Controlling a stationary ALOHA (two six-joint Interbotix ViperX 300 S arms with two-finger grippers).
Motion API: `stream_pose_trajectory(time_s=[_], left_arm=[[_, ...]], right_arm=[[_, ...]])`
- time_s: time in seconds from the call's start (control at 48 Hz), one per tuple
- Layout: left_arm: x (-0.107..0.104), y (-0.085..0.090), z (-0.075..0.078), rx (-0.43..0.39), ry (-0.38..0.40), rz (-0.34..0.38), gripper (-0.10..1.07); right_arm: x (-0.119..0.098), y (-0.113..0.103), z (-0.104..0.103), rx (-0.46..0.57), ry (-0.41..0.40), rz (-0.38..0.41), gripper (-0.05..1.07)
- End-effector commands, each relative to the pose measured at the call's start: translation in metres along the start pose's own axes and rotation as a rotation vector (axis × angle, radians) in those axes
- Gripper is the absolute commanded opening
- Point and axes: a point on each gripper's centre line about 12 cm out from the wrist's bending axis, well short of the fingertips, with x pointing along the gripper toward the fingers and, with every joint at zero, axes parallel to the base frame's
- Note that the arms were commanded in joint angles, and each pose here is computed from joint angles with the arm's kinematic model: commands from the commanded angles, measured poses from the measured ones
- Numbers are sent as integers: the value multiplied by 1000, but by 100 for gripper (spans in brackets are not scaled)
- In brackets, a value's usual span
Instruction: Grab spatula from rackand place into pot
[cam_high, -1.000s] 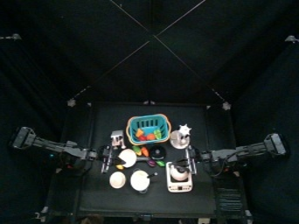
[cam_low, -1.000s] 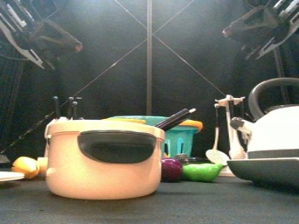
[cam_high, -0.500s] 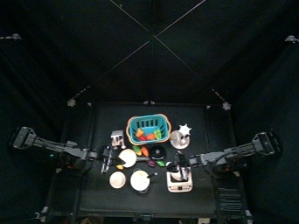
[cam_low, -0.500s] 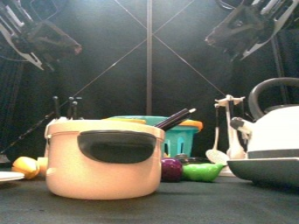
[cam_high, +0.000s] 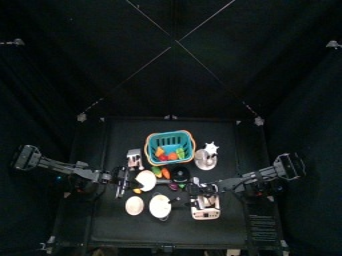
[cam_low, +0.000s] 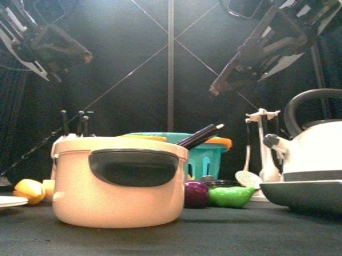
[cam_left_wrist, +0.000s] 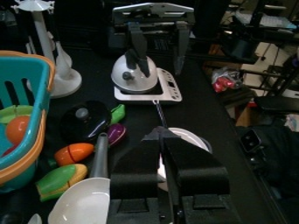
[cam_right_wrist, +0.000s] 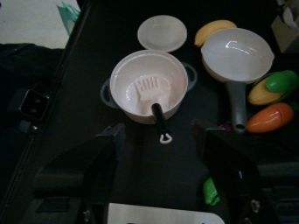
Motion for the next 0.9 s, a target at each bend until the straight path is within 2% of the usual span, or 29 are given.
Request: stream_pose_trajectory(time_s=[0.0, 0.271, 0.875], left_arm=[[1, 0, 4, 1, -15, 1, 37], [1, 1, 2, 1, -11, 3, 37], [0, 1, 0, -1, -7, 3, 37]], right_arm=[[9, 2, 12, -15, -18, 4, 96], [39, 1, 8, -51, 66, -3, 96], [73, -3, -4, -52, 210, -24, 93]])
